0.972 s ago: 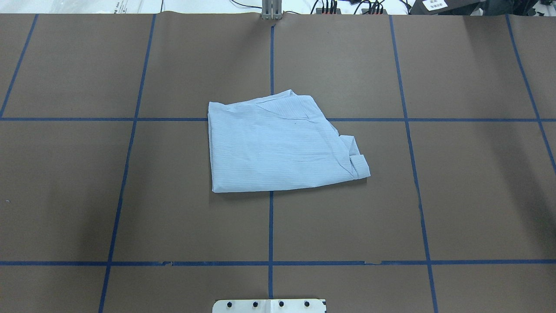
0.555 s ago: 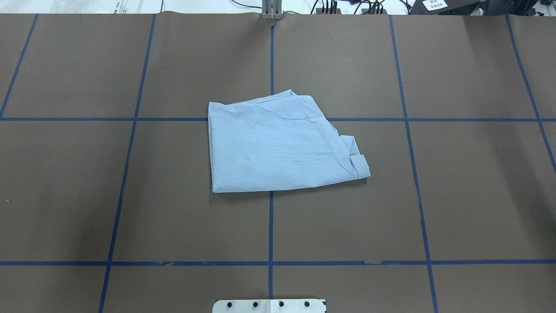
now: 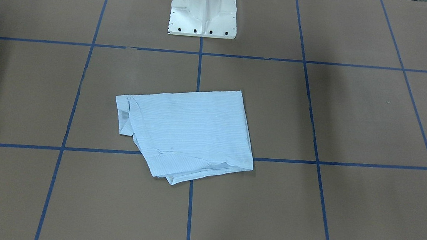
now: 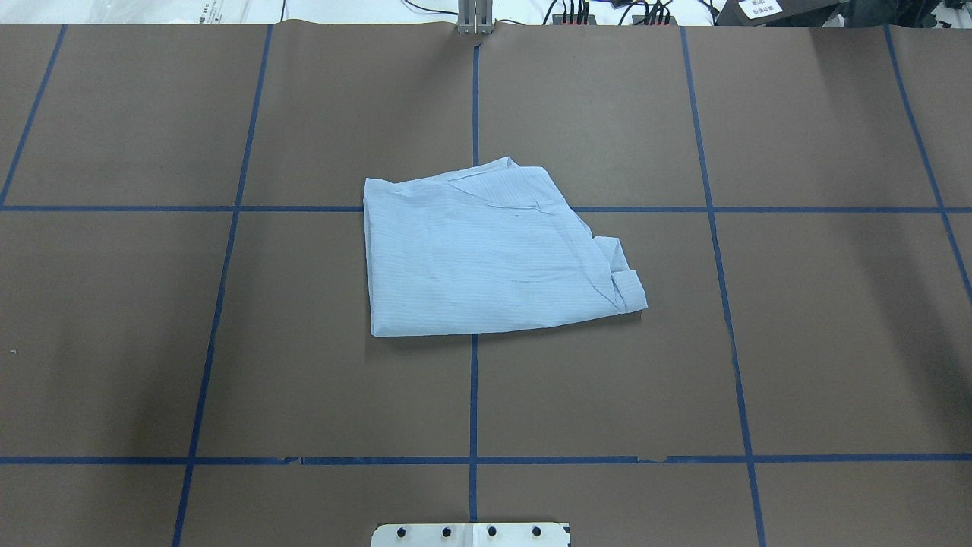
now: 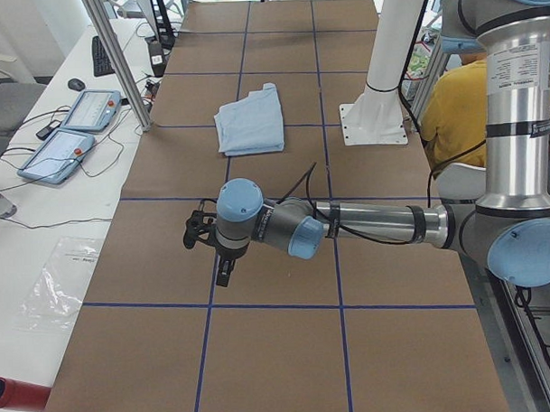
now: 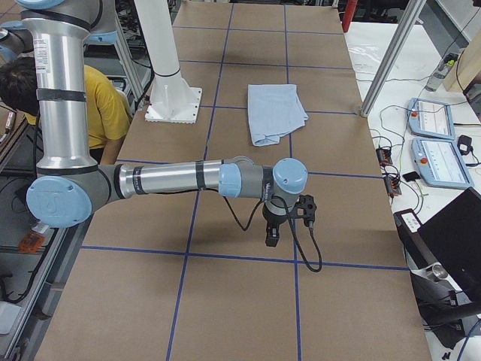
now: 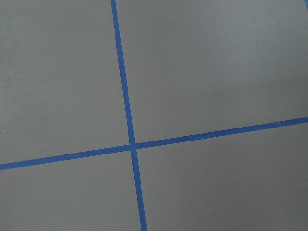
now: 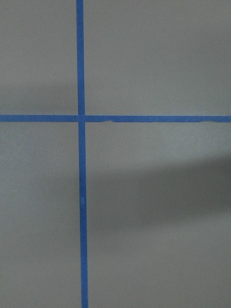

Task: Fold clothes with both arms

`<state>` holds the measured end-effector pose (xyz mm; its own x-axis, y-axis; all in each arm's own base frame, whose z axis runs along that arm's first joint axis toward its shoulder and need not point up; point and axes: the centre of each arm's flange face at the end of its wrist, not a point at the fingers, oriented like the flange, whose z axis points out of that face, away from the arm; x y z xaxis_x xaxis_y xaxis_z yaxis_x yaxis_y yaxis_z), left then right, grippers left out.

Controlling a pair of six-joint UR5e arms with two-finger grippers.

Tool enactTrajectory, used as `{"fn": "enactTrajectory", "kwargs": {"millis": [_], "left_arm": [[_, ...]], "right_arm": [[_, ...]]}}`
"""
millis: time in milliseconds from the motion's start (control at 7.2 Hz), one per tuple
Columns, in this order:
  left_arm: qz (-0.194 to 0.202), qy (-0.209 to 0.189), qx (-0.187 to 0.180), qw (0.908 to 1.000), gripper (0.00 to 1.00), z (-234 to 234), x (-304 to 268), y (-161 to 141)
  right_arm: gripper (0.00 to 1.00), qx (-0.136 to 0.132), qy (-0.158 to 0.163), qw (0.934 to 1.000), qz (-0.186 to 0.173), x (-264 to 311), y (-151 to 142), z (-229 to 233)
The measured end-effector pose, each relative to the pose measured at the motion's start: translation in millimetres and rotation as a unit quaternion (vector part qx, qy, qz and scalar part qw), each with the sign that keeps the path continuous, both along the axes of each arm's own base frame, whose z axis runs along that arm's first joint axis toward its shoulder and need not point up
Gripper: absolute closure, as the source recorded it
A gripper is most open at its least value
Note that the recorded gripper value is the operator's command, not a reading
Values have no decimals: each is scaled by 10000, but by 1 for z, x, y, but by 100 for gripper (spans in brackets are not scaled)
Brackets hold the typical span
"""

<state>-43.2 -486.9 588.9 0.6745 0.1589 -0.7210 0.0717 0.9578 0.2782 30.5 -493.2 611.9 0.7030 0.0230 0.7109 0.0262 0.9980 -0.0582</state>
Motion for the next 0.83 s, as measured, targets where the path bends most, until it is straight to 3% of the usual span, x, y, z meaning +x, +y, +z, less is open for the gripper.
{"fn": "enactTrajectory", "kwargs": {"millis": [833], "left_arm": [[-4,8,-21,10000,0,2,1,-4]], "right_arm": [[0,-42,95,9999,-5,2,5,7]]}}
